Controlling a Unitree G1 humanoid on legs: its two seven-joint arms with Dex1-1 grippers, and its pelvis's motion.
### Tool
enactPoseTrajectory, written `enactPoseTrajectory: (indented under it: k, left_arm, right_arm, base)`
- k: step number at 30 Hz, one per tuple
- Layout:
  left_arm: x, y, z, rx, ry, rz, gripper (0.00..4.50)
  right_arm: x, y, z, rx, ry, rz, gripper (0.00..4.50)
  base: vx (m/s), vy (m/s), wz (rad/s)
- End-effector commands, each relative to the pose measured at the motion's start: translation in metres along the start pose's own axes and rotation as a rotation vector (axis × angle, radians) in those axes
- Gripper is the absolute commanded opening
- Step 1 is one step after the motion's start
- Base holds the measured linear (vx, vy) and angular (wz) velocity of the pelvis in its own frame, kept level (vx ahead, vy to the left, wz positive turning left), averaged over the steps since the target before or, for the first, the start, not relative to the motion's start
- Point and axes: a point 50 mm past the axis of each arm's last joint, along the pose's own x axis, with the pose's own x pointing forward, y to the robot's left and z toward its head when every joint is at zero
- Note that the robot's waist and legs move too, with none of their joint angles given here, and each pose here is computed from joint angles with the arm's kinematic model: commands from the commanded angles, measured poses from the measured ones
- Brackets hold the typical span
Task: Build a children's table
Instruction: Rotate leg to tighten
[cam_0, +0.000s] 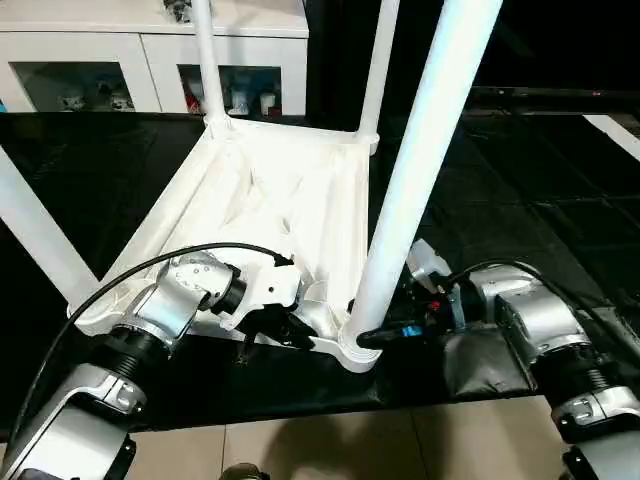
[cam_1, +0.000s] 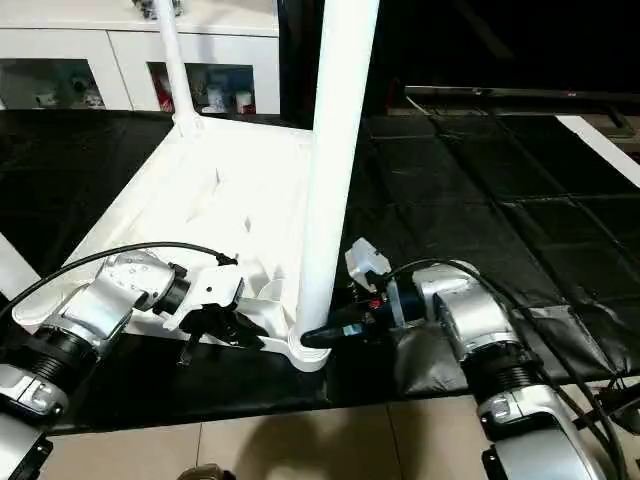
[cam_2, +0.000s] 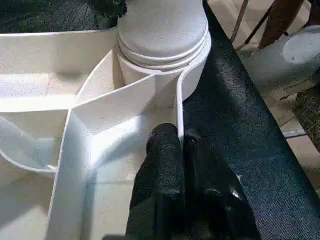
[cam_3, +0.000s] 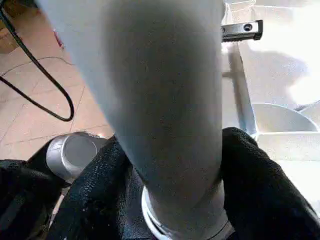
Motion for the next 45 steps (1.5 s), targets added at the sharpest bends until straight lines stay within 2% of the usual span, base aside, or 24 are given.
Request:
enactPoseTrajectory:
  k: [1,7,10,13,15,20,21,22,24,27,30,32,33,34,35,42,45]
  left_arm:
    - [0.009,-0.001,0.004,0.035,0.026,-0.06,0.0]
    - [0.009,-0.001,0.001,0.013,0.027,-0.036,0.0]
    - [0.013,0.005,0.001,-0.066,-0.019,0.079,0.0]
    - [0.016,0.005,0.004,-0.108,-0.066,0.117,0.0]
    - [0.021,0.008,0.011,-0.162,-0.123,0.175,0.0]
    - [0.034,0.01,0.023,-0.246,-0.184,0.237,0.0]
    - [0.043,0.013,0.029,-0.276,-0.192,0.278,0.0]
    - [0.043,0.013,0.029,-0.276,-0.192,0.278,0.0]
    - [0.061,0.019,0.041,-0.342,-0.206,0.354,0.0]
    - [0.067,0.021,0.045,-0.352,-0.202,0.378,0.0]
    - [0.075,0.029,0.06,-0.381,-0.229,0.459,0.0]
    - [0.076,0.032,0.064,-0.382,-0.231,0.488,0.0]
    - [0.074,0.034,0.064,-0.373,-0.227,0.502,0.0]
    - [0.074,0.034,0.064,-0.373,-0.227,0.502,0.0]
    - [0.068,0.035,0.062,-0.366,-0.217,0.521,0.0]
    - [0.059,0.033,0.052,-0.337,-0.179,0.514,0.0]
    - [0.05,0.029,0.041,-0.308,-0.162,0.481,0.0]
  right_arm:
    - [0.003,-0.001,0.005,-0.02,-0.009,0.026,2.28]
    - [0.008,0.002,0.004,-0.007,-0.041,0.039,2.1]
    - [0.013,0.007,-0.001,-0.003,-0.072,-0.023,2.08]
    - [0.016,0.009,-0.003,0.014,-0.111,-0.076,2.05]
    - [0.02,0.01,-0.009,0.063,-0.146,-0.152,2.04]
    - [0.034,0.009,-0.016,0.157,-0.237,-0.294,2.04]
    - [0.045,0.006,-0.019,0.207,-0.246,-0.371,2.04]
    - [0.045,0.006,-0.019,0.207,-0.246,-0.371,2.04]
    - [0.065,-0.005,-0.019,0.282,-0.25,-0.52,2.04]
    - [0.072,-0.011,-0.018,0.304,-0.244,-0.583,2.04]
    - [0.086,-0.034,-0.01,0.368,-0.227,-0.802,2.04]
    - [0.09,-0.041,-0.005,0.377,-0.235,-0.858,2.04]
    - [0.091,-0.041,-0.001,0.363,-0.25,-0.858,2.38]
    - [0.091,-0.041,-0.001,0.363,-0.25,-0.858,2.38]
    - [0.091,-0.04,0.001,0.357,-0.266,-0.844,2.73]
    - [0.082,-0.035,-0.013,0.289,-0.196,-0.836,3.29]
    - [0.062,-0.031,-0.019,0.214,-0.191,-0.814,3.62]
  base:
    - [0.0,0.0,0.0]
    - [0.0,0.0,0.0]
    - [0.0,0.0,0.0]
    - [0.0,0.0,0.0]
    - [0.0,0.0,0.0]
    - [0.0,0.0,0.0]
    - [0.0,0.0,0.0]
    - [0.0,0.0,0.0]
    - [0.0,0.0,0.0]
    - [-0.011,0.008,-0.14]
    - [-0.005,0.004,-0.07]
    - [0.0,0.0,0.0]
    - [0.0,0.0,0.0]
    - [0.0,0.0,0.0]
    - [0.0,0.0,0.0]
    - [0.0,0.0,0.0]
    - [0.0,0.0,0.0]
